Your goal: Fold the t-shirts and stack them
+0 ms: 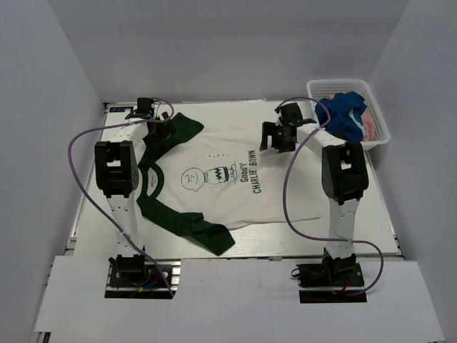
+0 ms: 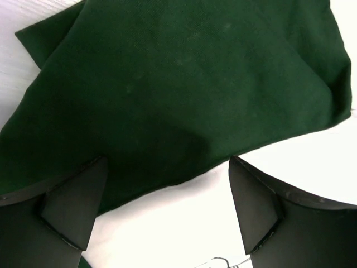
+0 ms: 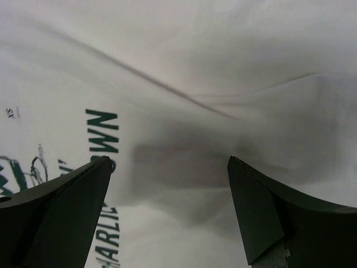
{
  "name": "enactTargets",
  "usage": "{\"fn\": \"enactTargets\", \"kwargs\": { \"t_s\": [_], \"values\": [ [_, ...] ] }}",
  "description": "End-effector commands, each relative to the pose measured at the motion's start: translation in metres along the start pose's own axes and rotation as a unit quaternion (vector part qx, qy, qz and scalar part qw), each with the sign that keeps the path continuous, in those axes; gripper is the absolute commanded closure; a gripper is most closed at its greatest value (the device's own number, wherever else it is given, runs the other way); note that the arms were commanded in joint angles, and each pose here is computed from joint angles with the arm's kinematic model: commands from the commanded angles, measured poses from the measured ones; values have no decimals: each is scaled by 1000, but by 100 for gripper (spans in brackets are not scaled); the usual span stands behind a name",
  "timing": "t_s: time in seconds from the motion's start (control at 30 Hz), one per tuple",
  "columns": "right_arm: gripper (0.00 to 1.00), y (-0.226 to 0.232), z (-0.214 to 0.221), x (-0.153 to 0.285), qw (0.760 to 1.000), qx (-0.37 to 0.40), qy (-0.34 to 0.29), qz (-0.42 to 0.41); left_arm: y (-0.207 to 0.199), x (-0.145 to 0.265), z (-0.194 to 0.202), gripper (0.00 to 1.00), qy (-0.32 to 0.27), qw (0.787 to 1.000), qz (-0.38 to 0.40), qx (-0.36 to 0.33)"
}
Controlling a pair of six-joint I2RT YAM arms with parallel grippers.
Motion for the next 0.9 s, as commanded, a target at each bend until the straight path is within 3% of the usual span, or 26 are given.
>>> {"fn": "enactTargets", "kwargs": {
  "t_s": [0.0, 0.17, 0.43, 0.63, 0.8, 0.87],
  "values": [
    [10, -19, -14, -5, 998, -26, -55, 15, 13, -19, 17, 0, 23, 999, -28, 9],
    [10, -80, 0, -6, 992, -90, -50, 76, 16, -26, 22, 0, 31, 999, -33, 15],
    [10, -110, -12, 13, 990, -84, -81, 80, 18, -27, 19, 0, 28, 998, -48, 15],
    [10, -60, -30, 46, 993, -9, -107, -45, 3, -12, -5, 0, -5, 1000, -24, 11],
    [10, -18, -29, 73, 991, 44, -119, -50, -16, 21, -32, 0, -41, 999, -4, 1],
    [10, -10, -21, 85, 992, 48, -117, -14, -32, 48, -35, 0, -59, 998, 0, -10]
  ]
}}
Point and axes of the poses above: each gripper's point midway between its finger pads, its own x axis back along the fingers, its own y axis along the line the jaws close on, z = x × y, the point moved 6 cm from there along x, back along the fingers, and after that the axes turned 1 degree about -x, right-handed, at the moved point
